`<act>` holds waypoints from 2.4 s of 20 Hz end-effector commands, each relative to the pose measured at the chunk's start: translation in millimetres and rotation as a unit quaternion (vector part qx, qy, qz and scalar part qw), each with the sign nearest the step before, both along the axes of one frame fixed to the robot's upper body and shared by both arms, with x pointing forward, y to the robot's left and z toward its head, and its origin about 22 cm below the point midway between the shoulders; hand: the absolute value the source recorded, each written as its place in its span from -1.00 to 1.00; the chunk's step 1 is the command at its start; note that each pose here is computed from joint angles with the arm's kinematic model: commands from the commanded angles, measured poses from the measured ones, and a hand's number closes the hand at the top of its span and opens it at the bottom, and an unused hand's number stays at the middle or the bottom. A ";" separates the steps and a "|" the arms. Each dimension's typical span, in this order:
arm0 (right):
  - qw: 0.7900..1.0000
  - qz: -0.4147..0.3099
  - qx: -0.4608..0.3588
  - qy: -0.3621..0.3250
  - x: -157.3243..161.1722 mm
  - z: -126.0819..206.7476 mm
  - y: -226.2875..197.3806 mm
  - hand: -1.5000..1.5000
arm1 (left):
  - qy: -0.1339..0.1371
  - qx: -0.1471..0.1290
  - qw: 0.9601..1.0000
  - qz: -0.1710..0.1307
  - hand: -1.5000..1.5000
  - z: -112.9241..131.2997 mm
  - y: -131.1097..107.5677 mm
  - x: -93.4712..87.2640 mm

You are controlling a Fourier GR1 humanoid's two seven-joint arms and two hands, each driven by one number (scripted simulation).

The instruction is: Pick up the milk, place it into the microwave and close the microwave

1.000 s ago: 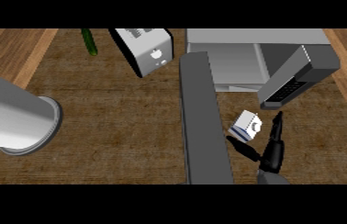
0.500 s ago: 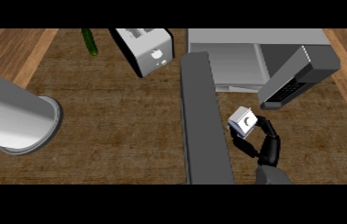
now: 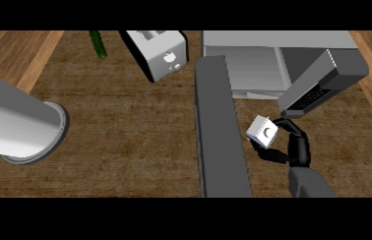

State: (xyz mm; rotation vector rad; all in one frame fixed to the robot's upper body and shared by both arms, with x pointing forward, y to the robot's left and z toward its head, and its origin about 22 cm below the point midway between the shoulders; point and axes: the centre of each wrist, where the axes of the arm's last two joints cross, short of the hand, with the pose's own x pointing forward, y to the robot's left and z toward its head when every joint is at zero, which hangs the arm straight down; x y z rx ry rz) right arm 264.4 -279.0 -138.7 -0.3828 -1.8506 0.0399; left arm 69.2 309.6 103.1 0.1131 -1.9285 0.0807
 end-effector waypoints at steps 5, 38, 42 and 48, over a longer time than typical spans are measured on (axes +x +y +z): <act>0.983 0.177 0.051 -0.027 13.6 15.7 -22.6 1.00 | -0.024 -0.006 1.000 -0.007 -1.00 8.8 -5.2 0.4; 0.983 0.077 -0.166 -0.012 153.6 145.0 97.2 1.00 | -0.003 -0.009 1.000 -0.003 -1.00 -4.5 25.8 -0.7; 0.985 0.038 -0.167 -0.019 166.1 160.6 94.5 1.00 | -0.008 -0.007 1.000 -0.019 -1.00 -9.4 31.8 7.5; 0.979 -0.026 -0.200 -0.038 171.8 167.9 71.5 1.00 | -0.006 -0.007 0.999 -0.032 -1.00 -11.4 32.3 13.7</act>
